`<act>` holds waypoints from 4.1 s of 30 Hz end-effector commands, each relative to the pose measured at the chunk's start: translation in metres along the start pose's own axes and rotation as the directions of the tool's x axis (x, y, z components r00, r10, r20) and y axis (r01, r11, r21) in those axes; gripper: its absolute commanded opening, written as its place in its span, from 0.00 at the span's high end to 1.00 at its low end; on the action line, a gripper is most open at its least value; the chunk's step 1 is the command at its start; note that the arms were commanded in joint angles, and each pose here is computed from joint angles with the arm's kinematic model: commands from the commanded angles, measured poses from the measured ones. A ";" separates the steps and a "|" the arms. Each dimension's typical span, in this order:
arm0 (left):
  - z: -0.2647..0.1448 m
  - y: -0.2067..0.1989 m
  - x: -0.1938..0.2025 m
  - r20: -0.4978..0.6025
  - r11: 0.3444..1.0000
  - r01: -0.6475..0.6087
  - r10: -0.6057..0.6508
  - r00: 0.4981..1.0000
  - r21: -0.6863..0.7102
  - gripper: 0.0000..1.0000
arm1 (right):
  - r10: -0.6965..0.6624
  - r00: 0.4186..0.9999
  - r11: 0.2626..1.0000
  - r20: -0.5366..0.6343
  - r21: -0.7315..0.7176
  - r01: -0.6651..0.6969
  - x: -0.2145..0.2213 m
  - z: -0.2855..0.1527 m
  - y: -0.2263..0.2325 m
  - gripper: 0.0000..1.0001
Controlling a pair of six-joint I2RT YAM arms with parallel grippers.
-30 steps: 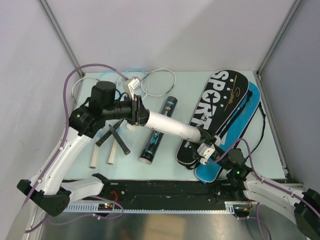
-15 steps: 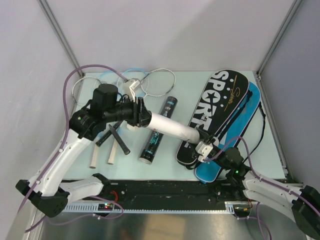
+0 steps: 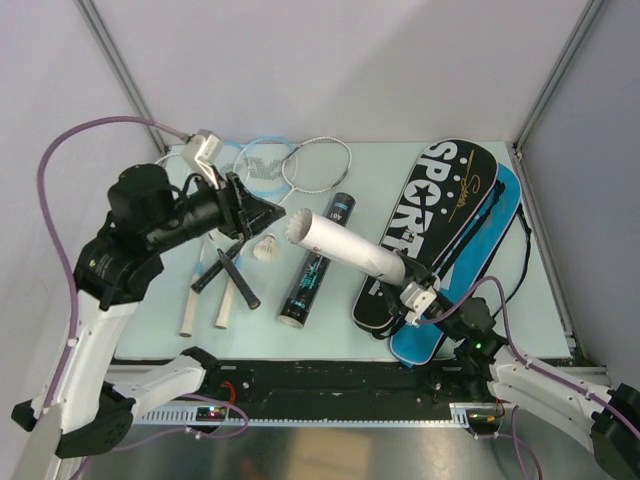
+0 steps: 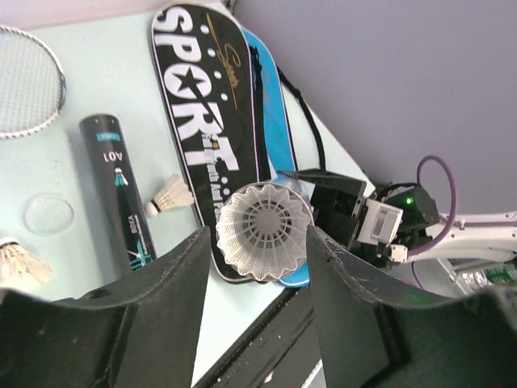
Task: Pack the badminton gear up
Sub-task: Place the shuttlecock at the shuttle tube, then close the lid on the shuttle tube.
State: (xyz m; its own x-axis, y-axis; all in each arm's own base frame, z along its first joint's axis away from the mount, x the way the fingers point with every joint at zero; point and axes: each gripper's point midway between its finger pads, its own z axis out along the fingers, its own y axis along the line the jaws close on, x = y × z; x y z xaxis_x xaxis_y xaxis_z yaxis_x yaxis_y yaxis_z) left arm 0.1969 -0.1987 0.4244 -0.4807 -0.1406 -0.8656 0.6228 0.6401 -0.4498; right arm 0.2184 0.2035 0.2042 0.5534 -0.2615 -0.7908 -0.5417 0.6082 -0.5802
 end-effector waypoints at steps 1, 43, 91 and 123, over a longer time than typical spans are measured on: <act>-0.016 -0.001 -0.022 0.071 0.999 -0.022 0.025 0.997 -0.043 0.44 | 0.009 0.993 0.995 0.114 0.094 -0.020 -0.034 0.003 -0.027 0.70; 0.021 0.036 -0.002 -0.056 0.986 -0.138 0.134 0.989 -0.088 0.42 | 0.073 0.991 0.992 0.113 0.094 -0.084 -0.034 0.004 -0.022 0.72; 0.214 0.303 0.216 -0.769 0.817 -0.410 -0.062 0.637 -0.406 0.45 | 0.216 0.957 0.890 0.195 0.365 -0.275 -0.058 -0.047 -0.079 0.71; 0.217 0.284 0.185 -0.686 0.806 -0.357 -0.083 0.723 -0.472 1.00 | 0.245 0.951 0.877 0.191 0.375 -0.301 -0.062 -0.045 -0.084 0.70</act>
State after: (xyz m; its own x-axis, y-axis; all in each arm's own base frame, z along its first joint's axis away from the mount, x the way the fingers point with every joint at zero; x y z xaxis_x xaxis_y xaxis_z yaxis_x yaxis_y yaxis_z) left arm 0.3952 -0.2013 0.0193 -0.8597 0.4368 -0.2648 0.4338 0.8980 0.0731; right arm 0.2073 0.1420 0.2504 0.4568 -0.0520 -0.8880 -0.4168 0.8694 -0.2653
